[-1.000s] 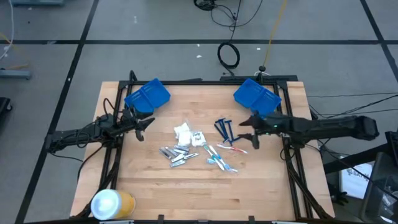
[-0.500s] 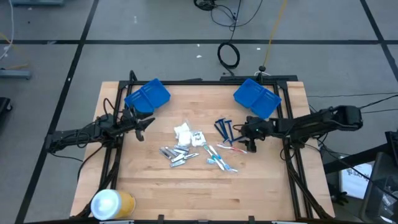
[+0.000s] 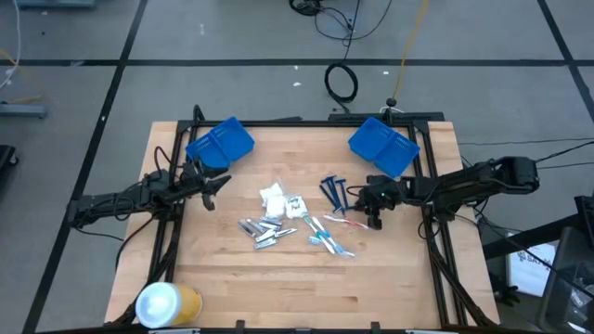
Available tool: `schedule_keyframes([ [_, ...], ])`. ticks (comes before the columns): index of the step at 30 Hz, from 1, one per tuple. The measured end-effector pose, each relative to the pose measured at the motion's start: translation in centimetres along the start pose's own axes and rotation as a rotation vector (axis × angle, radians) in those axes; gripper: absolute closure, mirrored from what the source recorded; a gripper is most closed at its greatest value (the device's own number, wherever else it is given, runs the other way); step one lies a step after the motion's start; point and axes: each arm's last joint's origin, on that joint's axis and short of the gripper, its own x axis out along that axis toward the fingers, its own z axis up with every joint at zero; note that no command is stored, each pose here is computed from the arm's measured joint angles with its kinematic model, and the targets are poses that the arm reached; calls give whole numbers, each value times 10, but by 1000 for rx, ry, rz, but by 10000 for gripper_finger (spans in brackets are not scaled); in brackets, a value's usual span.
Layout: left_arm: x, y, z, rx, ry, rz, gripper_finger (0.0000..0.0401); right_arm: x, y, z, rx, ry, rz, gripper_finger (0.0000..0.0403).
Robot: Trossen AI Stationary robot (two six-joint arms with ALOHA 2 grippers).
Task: Pick & Place Travel size toiletries
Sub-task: Put the blue razor into the right blue basket
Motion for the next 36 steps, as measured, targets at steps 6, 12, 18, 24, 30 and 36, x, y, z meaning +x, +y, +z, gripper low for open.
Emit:
schedule_keyframes([
  [6, 0, 0, 0, 0, 0, -1, 274, -2, 0, 2, 10, -19, -4, 380],
  [12, 0, 0, 0, 0, 0, 0, 274, -14, 0, 9, 6, -108, -19, 365],
  [18, 0, 0, 0, 0, 0, 0, 274, -35, -3, 21, 64, -259, -118, 357],
  [24, 0, 0, 0, 0, 0, 0, 274, -59, -9, 28, 221, -412, -343, 380],
  [30, 0, 0, 0, 0, 0, 0, 274, -77, -18, 17, 423, -428, -745, 380],
  [36, 0, 0, 0, 0, 0, 0, 274, -84, -21, -4, 614, -396, -973, 378],
])
